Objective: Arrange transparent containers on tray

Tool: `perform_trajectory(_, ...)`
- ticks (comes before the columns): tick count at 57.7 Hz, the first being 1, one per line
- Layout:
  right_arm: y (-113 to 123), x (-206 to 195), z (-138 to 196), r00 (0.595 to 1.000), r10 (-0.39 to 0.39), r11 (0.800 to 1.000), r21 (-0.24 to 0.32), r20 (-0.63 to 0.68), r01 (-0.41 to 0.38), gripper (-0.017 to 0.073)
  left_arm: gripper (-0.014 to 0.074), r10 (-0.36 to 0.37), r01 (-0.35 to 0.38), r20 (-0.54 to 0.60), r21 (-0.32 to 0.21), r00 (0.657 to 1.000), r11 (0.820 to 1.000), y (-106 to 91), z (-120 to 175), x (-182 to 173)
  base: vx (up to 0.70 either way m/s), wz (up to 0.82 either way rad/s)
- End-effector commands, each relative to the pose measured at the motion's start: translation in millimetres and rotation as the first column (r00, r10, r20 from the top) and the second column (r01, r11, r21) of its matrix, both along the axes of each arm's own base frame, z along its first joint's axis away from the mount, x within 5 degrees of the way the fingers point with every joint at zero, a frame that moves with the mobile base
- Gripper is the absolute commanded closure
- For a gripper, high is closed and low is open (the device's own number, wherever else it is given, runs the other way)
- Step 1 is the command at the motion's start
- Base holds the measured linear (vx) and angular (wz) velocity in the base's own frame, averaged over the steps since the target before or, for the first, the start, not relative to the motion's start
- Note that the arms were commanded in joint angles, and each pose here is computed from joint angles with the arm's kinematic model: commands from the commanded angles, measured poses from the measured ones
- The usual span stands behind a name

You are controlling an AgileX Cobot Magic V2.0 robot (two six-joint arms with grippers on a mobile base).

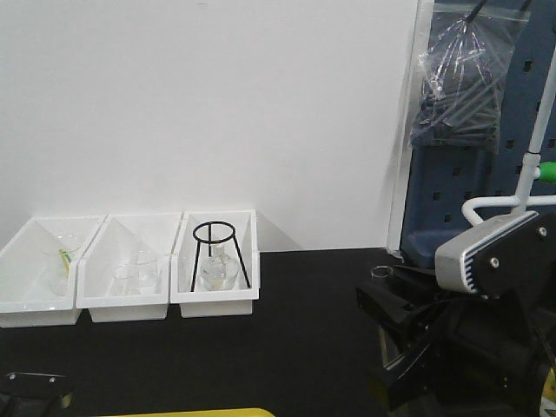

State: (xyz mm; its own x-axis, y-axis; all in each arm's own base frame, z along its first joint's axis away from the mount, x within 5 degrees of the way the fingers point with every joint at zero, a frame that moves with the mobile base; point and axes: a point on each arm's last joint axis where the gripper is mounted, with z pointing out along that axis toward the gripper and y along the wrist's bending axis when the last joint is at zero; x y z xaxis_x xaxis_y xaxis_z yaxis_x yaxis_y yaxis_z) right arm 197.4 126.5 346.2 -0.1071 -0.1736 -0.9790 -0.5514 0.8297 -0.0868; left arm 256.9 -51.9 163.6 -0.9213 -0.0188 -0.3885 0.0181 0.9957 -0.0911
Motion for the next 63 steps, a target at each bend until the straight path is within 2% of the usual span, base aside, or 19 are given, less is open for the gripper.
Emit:
perform_trajectory(1,1,-4,20,0.996,0.036,0.997,0.06,0.087,-0.041,0.0571,0.0453,0.008,-0.007,0.075,-0.018,0.997,1.0,-3.2,8,11,0.0,0.0)
perform_trajectory(15,1,-4,20,0.996,0.036,0.997,0.06,0.087,-0.041,0.0571,0.0273,0.019,-0.017,0.056,-0.019,0.998,1.0,-3.5,2,13,0.0,0.0)
perform_trajectory(21,1,-4,20,0.996,0.036,0.997,0.06,0.087,-0.041,0.0571,0.0227,0.019,-0.017,0.06,-0.02,0.998,1.0,-3.5,2,13,0.0,0.0)
perform_trajectory(33,1,-4,20,0.996,0.035,0.997,0.067,0.083,-0.041,0.0571,0.0212,0.013,-0.012,0.09,-0.021,0.996,1.0,-3.0,10,12,0.0,0.0)
perform_trajectory(44,2,-4,20,0.996,0.035,0.997,0.07,0.082,-0.041,0.0571,0.0212,0.014,-0.006,0.192,-0.041,0.981,0.999,-1.7,39,5,0.0,0.0)
perform_trajectory(47,2,-4,19,0.997,0.034,0.996,0.08,0.075,-0.04,0.0571,0.0213,0.016,-0.004,0.24,-0.051,0.971,0.999,-0.8,52,1,0.0,0.0)
perform_trajectory(54,4,-1,17,0.999,0.03,0.99,0.14,0.032,-0.034,0.0571,0.0213,0.019,0.008,0.358,-0.072,0.934,0.997,1.9,84,-13,0.0,0.0)
perform_trajectory(62,11,7,12,0.999,0.036,0.973,0.23,-0.034,-0.027,0.0571,0.0213,0.033,0.024,0.517,-0.104,0.856,0.994,7.1,127,-39,0.0,0.0)
perform_trajectory(63,12,8,11,0.998,0.04,0.969,0.247,-0.042,-0.029,0.0571,0.0213,0.037,0.029,0.55,-0.11,0.835,0.993,8.5,136,-45,0.0,0.0)
